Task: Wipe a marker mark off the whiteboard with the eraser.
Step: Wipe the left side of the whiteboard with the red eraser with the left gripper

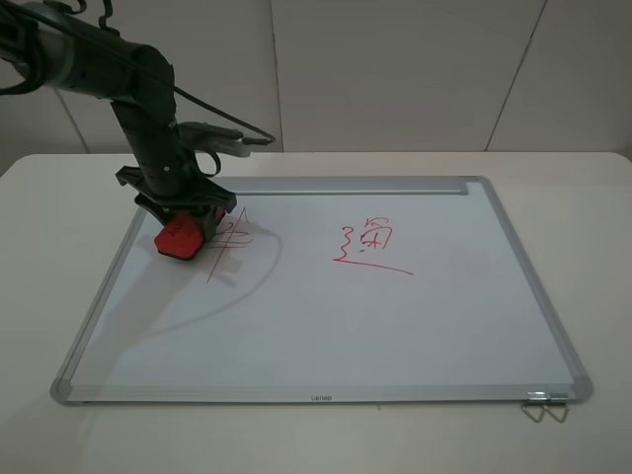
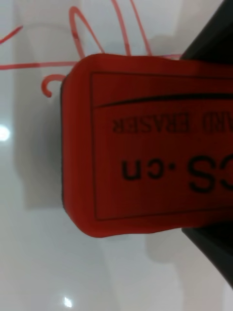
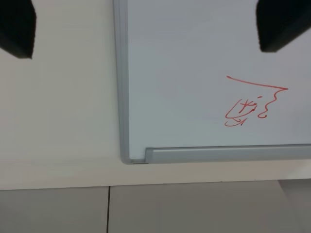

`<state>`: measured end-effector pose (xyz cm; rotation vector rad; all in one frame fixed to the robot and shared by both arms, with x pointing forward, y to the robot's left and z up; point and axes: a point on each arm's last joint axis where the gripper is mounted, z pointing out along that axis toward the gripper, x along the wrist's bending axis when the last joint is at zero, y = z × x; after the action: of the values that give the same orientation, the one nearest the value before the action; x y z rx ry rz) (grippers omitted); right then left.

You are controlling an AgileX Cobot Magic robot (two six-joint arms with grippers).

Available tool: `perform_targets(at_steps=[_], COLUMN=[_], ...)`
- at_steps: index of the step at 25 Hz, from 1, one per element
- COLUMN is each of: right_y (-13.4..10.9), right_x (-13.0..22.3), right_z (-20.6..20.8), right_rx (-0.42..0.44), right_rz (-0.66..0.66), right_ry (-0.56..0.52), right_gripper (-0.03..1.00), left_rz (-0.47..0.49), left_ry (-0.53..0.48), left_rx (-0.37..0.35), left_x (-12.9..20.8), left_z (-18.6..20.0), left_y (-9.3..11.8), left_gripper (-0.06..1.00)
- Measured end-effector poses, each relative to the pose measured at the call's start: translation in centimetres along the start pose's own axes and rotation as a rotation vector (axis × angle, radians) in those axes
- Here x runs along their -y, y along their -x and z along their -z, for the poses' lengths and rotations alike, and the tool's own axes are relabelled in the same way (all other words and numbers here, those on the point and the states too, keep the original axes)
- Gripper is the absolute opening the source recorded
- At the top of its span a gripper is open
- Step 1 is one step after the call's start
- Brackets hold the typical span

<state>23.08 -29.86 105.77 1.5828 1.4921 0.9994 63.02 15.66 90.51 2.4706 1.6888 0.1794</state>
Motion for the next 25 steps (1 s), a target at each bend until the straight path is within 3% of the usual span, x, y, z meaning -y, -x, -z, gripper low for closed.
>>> perform_targets(at_steps=[25], right_y=[0.0], right_x=[0.0], right_z=[0.0], right_rx=[0.005], right_rz=[0.003], right_ry=[0.0], right_gripper=[0.83], left_rz=[-0.003], left_ry=[-0.016], left_rx=[0.034], left_x=[0.1], left_z=[-2.6], left_y=[0.4], left_gripper=[0.57])
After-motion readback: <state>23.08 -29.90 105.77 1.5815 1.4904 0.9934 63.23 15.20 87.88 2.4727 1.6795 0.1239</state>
